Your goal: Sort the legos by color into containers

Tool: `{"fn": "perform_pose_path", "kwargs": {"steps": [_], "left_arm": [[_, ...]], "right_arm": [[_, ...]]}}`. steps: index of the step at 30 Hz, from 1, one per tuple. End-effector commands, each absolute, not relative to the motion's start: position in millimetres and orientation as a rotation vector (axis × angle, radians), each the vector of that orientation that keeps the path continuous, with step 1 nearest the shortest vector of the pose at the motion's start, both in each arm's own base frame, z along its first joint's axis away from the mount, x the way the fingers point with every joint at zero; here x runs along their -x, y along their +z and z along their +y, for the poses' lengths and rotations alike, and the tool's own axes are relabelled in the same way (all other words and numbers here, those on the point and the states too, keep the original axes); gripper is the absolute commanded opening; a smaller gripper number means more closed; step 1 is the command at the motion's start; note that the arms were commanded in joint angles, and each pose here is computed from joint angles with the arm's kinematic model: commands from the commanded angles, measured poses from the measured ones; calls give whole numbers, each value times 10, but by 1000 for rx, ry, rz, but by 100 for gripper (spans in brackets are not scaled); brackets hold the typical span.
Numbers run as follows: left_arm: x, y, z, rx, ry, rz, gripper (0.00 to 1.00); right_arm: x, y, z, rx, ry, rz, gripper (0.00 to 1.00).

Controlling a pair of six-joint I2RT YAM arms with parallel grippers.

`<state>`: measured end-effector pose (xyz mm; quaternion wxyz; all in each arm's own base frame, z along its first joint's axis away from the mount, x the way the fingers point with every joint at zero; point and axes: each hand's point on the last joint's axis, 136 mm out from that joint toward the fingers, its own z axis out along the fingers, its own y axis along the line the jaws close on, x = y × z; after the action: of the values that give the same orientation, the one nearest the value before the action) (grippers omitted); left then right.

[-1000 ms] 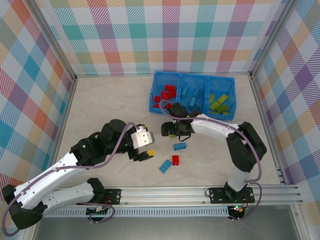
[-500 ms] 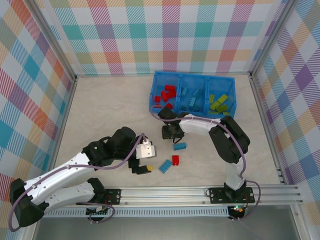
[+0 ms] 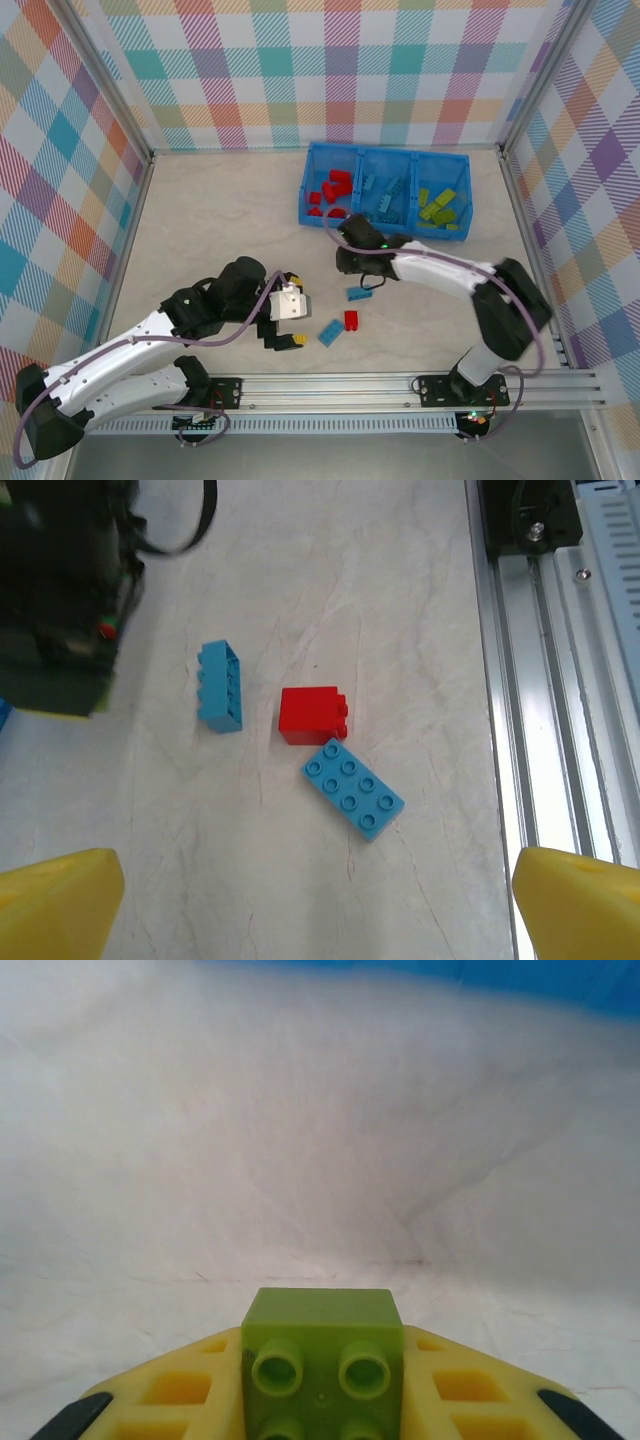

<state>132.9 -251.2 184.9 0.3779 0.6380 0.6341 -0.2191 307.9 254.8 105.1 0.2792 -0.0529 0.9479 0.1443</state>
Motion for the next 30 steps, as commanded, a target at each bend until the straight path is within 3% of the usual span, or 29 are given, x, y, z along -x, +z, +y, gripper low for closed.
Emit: {"fn": "perform_pose_path", "kwargs": {"steps": [1, 7, 14, 22, 27, 30], "left_arm": [[-1330, 2014, -2585, -1574, -611, 1555, 100], [-1501, 2203, -2555, -1411, -608, 1591, 100], [-1568, 2191, -2483, -1398, -557, 1642, 100], [-1737, 2179, -2371, -1297, -478, 1730, 100], [-1792, 2127, -2380, -1286, -484, 1768, 100], [-1758, 2050, -2411, -1329, -509, 1799, 100]], "right_arm": [[-3365, 1636, 2226, -7, 461, 2306, 25], [-3770, 2054, 1169, -280, 352, 2130, 21], [-4402, 1788, 344, -474, 258, 2194, 26], [-4803, 1642, 124, -526, 260, 2276, 51], [-4674, 1916, 224, -522, 355, 2234, 58], [-4400, 2071, 489, -447, 544, 2236, 68]]}}
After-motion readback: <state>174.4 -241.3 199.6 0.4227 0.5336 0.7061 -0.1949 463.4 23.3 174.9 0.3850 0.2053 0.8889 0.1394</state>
